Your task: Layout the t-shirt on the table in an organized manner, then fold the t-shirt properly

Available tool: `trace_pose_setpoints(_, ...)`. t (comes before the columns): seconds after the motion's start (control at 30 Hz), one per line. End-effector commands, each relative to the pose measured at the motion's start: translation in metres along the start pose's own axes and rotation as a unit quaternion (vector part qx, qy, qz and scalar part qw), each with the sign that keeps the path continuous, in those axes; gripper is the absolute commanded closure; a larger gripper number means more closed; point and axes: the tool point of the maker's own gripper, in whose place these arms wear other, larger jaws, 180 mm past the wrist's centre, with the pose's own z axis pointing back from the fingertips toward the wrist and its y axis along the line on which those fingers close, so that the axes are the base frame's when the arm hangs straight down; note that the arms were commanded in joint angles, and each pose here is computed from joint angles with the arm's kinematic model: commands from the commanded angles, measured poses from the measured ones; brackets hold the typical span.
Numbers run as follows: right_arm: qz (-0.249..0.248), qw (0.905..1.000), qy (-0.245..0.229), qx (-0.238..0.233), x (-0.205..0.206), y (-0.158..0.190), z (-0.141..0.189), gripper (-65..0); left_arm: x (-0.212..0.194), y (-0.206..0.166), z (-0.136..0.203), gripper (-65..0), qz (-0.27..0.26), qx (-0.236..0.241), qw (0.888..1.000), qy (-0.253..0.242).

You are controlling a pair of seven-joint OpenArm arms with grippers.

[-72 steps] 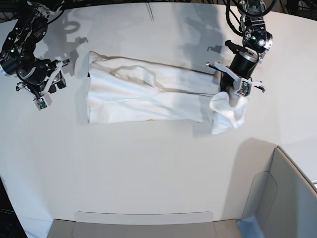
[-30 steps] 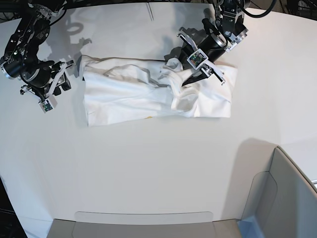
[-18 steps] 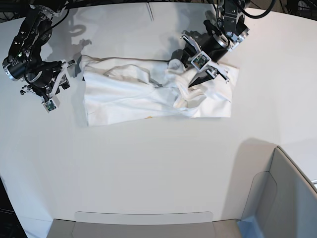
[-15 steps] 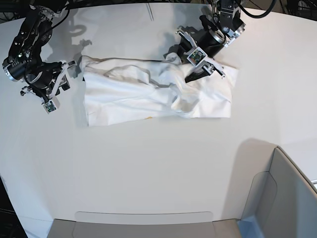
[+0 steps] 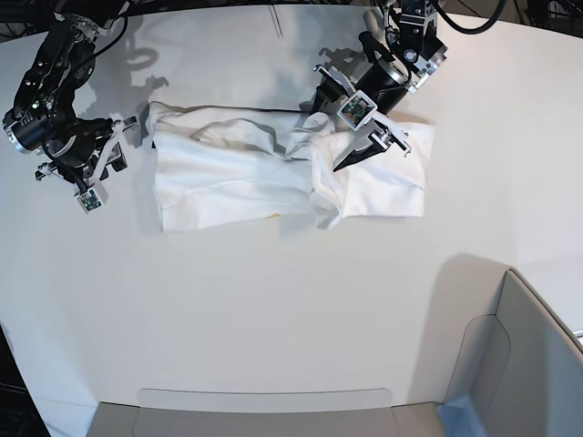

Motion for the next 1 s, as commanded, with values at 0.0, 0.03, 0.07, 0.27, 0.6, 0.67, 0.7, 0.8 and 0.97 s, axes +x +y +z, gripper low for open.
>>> trace_pose_setpoints(0.0,0.014,0.9997,-0.017,-0.01,0.01,-0.006,0.006,-20.6,0.012,0.002,0.004,-38.3,0.001,0.007,1.0,-0.023)
trace_pose_setpoints(0.03,0.014,0.9997,-0.017,-0.01,0.01,-0.006,0.006,-20.6,0.014,0.003,0.005,-38.3,0.001,0.01,1.0,-0.022)
trace_pose_setpoints(0.07,0.014,0.9997,-0.017,-0.01,0.01,-0.006,0.006,-20.6,0.015,0.003,0.005,-38.3,0.009,0.014,1.0,-0.018)
trace_pose_setpoints(0.27,0.014,0.9997,-0.016,-0.01,0.01,-0.006,0.006,-20.6,0.014,0.017,0.008,-38.3,0.07,0.039,0.996,0.038)
trace_pose_setpoints(0.6,0.014,0.9997,-0.016,-0.01,0.01,-0.006,0.006,-20.6,0.0,0.028,0.023,-38.0,0.091,0.048,0.982,0.16)
trace_pose_setpoints(0.67,0.014,0.9997,-0.016,-0.01,0.01,-0.006,0.006,-20.6,0.0,0.027,0.023,-37.8,0.091,0.048,0.981,0.162)
trace_pose_setpoints(0.7,0.014,0.9997,-0.016,-0.01,0.01,-0.006,0.006,-20.6,-0.001,0.027,0.024,-37.5,0.092,0.047,0.981,0.162)
trace_pose_setpoints(0.8,0.014,0.9997,-0.016,-0.01,0.01,-0.006,0.006,-20.6,-0.012,0.017,0.035,-37.1,0.091,0.033,0.979,0.181)
trace_pose_setpoints(0.97,0.014,0.9996,-0.02,-0.012,0.014,-0.008,0.006,-20.6,-0.026,-0.012,0.054,-37.0,0.078,-0.017,0.975,0.209)
